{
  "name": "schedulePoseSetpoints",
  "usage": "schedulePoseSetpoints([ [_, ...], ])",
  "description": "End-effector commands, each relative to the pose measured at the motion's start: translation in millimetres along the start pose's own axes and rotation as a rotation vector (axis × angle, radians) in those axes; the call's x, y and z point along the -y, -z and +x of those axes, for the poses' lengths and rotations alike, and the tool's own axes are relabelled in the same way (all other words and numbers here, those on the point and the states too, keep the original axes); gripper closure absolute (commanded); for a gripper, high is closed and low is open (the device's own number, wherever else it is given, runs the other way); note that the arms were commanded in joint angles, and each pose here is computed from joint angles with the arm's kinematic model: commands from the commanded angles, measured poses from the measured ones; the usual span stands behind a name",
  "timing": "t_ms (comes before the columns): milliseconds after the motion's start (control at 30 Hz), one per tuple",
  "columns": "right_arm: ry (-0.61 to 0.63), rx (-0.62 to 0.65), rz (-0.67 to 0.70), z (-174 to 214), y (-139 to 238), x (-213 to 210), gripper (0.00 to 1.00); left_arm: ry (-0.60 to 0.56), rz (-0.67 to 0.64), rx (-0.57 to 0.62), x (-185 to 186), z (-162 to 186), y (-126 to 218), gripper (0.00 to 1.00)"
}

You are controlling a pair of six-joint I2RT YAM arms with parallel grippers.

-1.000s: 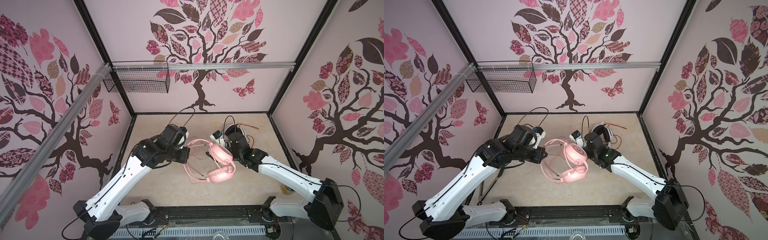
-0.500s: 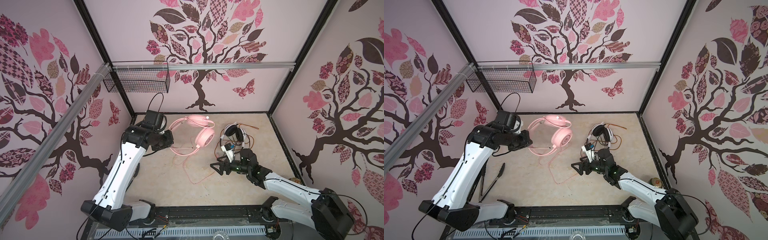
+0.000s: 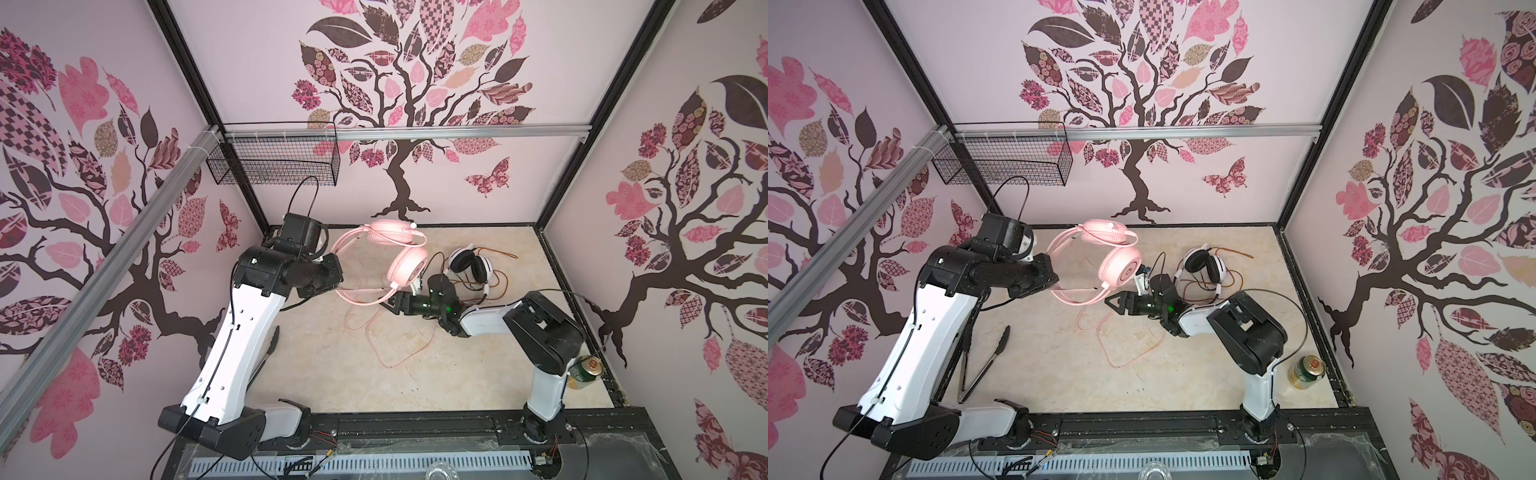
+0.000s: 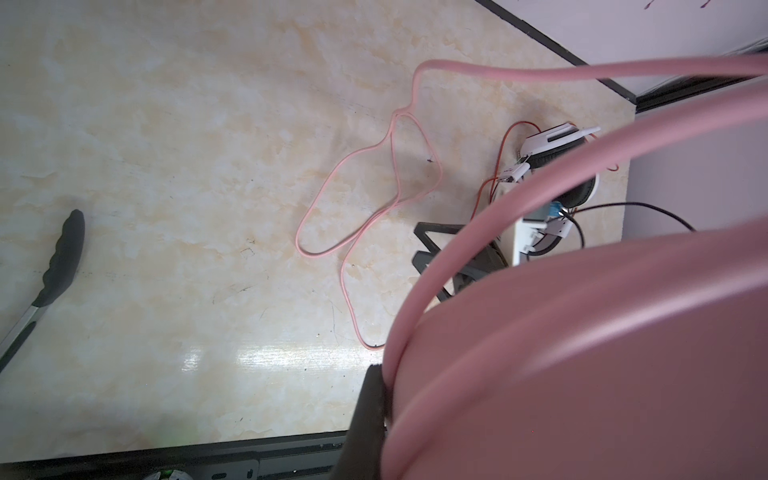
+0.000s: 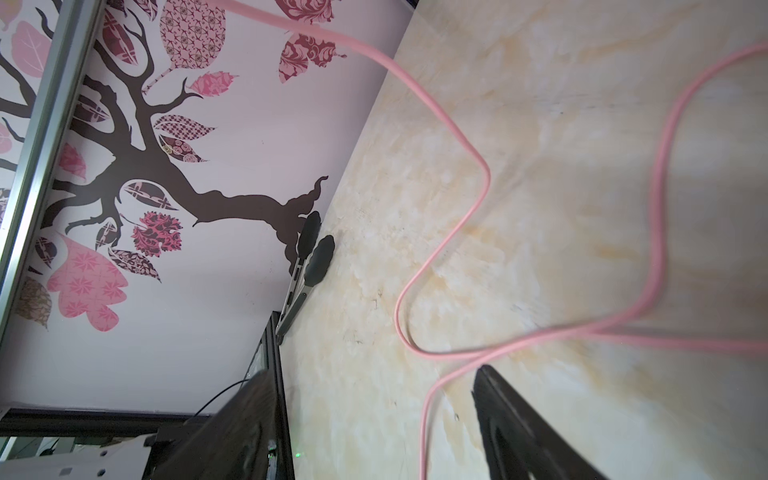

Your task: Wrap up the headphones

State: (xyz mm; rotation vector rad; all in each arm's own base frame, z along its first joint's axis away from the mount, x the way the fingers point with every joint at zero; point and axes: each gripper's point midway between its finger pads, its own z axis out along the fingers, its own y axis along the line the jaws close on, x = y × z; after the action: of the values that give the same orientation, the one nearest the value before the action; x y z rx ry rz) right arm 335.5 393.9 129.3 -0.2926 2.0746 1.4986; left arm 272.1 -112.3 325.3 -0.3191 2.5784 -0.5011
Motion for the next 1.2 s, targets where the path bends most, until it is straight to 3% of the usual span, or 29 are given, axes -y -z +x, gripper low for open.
schedulePoseSetpoints([
  [0,0.013,0.069,0.021,-15.3,-29.6,18.8,0.23,0.004,0.151,0.094,29.4,-15.9,31.4,1.00],
  [267,0.122,0.109,0.053,-39.4,-80.0,34.1,0.23,-0.005,0.222,0.104,43.6,-19.2,41.0,1.00],
  [433,0.080,0.147,0.044,-49.7,-106.4,46.7,0.25,-0.014,0.249,0.109,50.1,-21.4,46.7,1.00],
  [600,0.065,0.113,-0.006,-42.4,-127.9,40.2,0.39,-0.022,0.250,0.119,52.5,-25.3,50.4,1.00],
  [667,0.066,0.095,-0.033,-31.2,-129.8,32.3,0.50,-0.020,0.246,0.124,52.1,-27.2,50.7,1.00],
  [700,0.060,0.093,-0.044,-27.1,-128.1,30.5,0.58,-0.019,0.243,0.126,51.9,-27.9,50.4,1.00],
  [767,0.029,0.109,-0.057,-16.4,-119.3,27.0,0.83,-0.014,0.238,0.132,51.0,-30.3,49.1,1.00],
  [833,0.002,0.133,-0.078,-9.7,-104.2,21.3,0.97,-0.001,0.221,0.145,47.7,-33.9,46.8,1.00],
  [1000,-0.023,0.024,-0.030,22.5,-61.9,9.0,1.00,0.063,0.158,0.191,32.0,-49.9,35.6,1.00],
  [1167,0.134,-0.159,0.144,59.0,-11.9,-9.6,1.00,0.207,0.201,0.196,21.9,-69.3,12.5,1.00],
])
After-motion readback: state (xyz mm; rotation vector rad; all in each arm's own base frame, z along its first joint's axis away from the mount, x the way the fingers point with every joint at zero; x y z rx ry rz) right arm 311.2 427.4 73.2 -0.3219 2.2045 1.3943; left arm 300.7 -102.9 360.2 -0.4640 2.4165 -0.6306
